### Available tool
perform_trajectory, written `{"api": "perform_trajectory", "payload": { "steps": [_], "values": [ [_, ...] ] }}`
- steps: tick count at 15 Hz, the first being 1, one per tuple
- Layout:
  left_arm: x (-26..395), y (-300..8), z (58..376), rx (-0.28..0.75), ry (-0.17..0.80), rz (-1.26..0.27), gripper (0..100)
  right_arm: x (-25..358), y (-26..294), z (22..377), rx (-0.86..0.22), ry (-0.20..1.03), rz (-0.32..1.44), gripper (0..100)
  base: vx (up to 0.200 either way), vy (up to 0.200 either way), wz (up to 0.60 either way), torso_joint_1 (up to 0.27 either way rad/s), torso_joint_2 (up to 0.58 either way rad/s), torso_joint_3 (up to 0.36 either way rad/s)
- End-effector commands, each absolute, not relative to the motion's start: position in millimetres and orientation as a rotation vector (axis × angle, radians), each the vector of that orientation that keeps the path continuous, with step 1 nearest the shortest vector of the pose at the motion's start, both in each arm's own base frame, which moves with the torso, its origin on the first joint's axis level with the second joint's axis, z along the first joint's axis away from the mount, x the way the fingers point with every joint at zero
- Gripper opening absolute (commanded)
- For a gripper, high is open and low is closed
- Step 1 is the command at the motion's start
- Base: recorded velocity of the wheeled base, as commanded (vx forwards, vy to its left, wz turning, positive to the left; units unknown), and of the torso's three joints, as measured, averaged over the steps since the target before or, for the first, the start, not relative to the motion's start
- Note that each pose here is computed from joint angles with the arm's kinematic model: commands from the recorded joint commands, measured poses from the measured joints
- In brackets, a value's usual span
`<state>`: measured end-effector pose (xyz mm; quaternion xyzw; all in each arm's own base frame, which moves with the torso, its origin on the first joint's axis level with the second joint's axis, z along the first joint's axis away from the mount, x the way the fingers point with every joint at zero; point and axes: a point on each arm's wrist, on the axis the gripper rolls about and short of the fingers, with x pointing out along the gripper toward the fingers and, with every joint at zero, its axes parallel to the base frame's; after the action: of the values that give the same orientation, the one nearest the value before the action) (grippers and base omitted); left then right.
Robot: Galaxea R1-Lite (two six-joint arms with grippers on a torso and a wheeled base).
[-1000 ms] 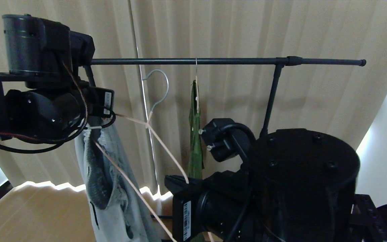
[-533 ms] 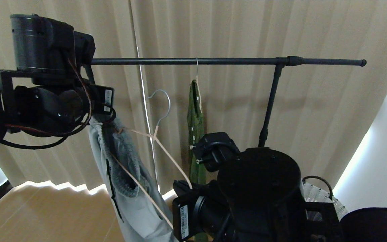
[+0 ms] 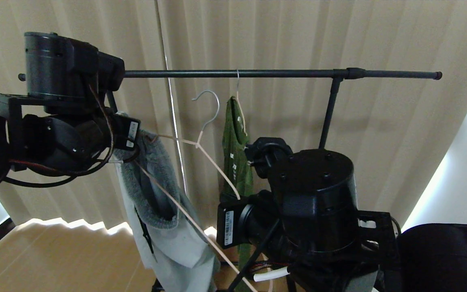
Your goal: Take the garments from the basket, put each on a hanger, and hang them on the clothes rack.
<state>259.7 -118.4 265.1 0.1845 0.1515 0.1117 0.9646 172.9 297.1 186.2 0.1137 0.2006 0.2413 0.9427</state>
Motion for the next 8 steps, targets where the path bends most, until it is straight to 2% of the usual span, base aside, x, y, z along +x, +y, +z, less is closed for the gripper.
{"api": "perform_trajectory", "payload": {
  "steps": [1,8],
  "values": [
    [253.8,-126.9,266.6,0.372,0.294,0.192,0,174.0,298.7,186.3,0.234,0.407,0.493,0,0.0,0.0,0.0,0.0,0.0,0.0],
    [218.0,-160.5,279.5,0.351,0.227,0.023,0,175.7,302.2,183.7,0.243,0.395,0.506,0,0.0,0.0,0.0,0.0,0.0,0.0]
  ]
}}
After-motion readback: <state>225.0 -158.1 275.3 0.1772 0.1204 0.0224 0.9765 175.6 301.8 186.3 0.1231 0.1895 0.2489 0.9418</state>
